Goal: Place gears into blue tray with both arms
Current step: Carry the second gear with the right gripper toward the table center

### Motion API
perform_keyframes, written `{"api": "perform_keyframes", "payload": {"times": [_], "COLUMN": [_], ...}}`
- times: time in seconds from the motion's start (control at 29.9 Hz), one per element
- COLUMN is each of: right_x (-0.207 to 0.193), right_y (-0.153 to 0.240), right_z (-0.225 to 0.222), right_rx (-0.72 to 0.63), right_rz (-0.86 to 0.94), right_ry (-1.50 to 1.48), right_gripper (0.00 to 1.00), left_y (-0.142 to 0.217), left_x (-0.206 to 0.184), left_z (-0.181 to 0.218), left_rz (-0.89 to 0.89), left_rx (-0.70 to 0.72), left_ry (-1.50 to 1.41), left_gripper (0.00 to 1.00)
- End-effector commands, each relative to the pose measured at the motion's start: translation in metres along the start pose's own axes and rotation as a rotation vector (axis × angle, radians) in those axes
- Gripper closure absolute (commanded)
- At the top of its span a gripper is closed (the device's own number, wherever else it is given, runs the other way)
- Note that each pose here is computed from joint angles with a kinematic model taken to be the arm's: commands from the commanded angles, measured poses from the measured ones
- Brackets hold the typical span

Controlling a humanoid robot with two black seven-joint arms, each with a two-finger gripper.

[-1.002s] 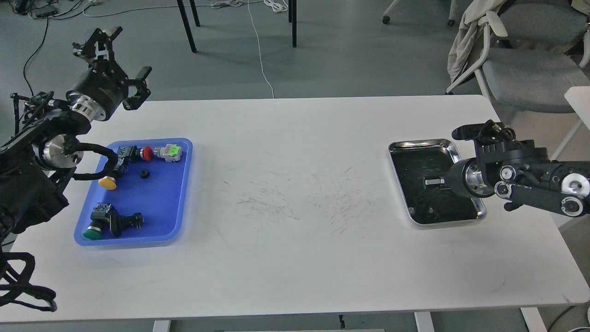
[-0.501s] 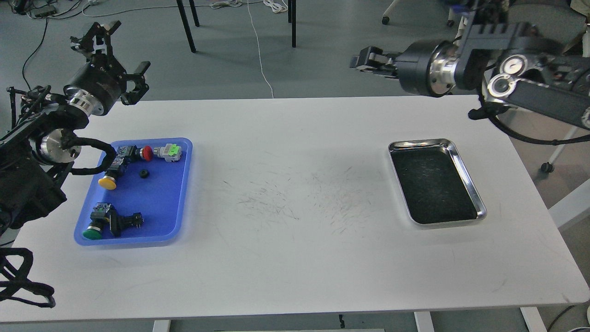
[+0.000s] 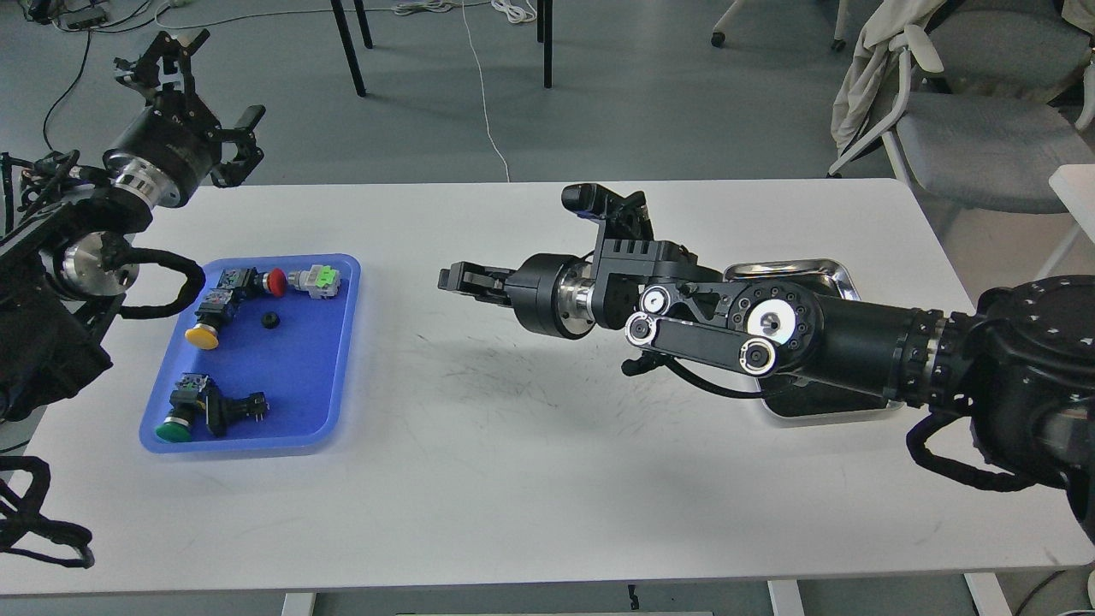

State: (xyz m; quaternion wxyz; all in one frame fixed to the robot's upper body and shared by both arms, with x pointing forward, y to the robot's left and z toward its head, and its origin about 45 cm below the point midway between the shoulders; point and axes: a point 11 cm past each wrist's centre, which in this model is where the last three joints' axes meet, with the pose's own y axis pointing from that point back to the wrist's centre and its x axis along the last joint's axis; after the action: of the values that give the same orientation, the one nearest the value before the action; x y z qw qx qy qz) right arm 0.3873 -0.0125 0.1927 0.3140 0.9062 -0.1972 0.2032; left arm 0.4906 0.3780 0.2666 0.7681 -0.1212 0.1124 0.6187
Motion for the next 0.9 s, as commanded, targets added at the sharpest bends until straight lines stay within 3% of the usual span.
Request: {"api": "perform_keyframes", "payload": {"times": [0.0, 0.13, 0.5, 0.53, 0.6, 0.7, 0.87], "right_x": [-0.021, -0.044, -0.058, -0.058, -0.057, -0.056, -0.060], "right_y": [-0.002, -0.001, -0.001, -0.001, -0.001, -0.001, -0.002], "right_z": [0.035, 0.065, 0.062, 0.062, 0.061, 0.062, 0.055], "right_rx": [-0.059, -0.108, -0.092, -0.092, -0.092, -0.094, -0.076], "right_rz": [-0.009, -0.019, -0.041, -0.040, -0.034, -0.024, -0.023], "right_ry": [-0.069, -0.125, -0.146, -0.144, -0.147, -0.150, -0.156], "right_gripper": [0.96, 0.96, 0.93, 0.89, 0.73, 0.64, 0.37], "left_y": [-0.001, -0.002, -0.003, -0.002, -0.002, -0.002, -0.002], "left_x": [-0.003, -0.004, -0.006, -0.005, -0.005, -0.005, -0.003], "left_z": [-0.002, -0.001, 0.000, 0.001, 0.001, 0.001, 0.002], "left_rz": [-0.007, -0.009, -0.014, -0.014, -0.014, -0.013, -0.009], "left_rx": [0.003, -0.002, -0.008, -0.008, -0.009, -0.009, -0.010], "left_ry": [0.005, 0.006, 0.010, 0.008, 0.009, 0.008, 0.006], "left_gripper": [0.02, 0.02, 0.02, 0.02, 0.02, 0.02, 0.02]}}
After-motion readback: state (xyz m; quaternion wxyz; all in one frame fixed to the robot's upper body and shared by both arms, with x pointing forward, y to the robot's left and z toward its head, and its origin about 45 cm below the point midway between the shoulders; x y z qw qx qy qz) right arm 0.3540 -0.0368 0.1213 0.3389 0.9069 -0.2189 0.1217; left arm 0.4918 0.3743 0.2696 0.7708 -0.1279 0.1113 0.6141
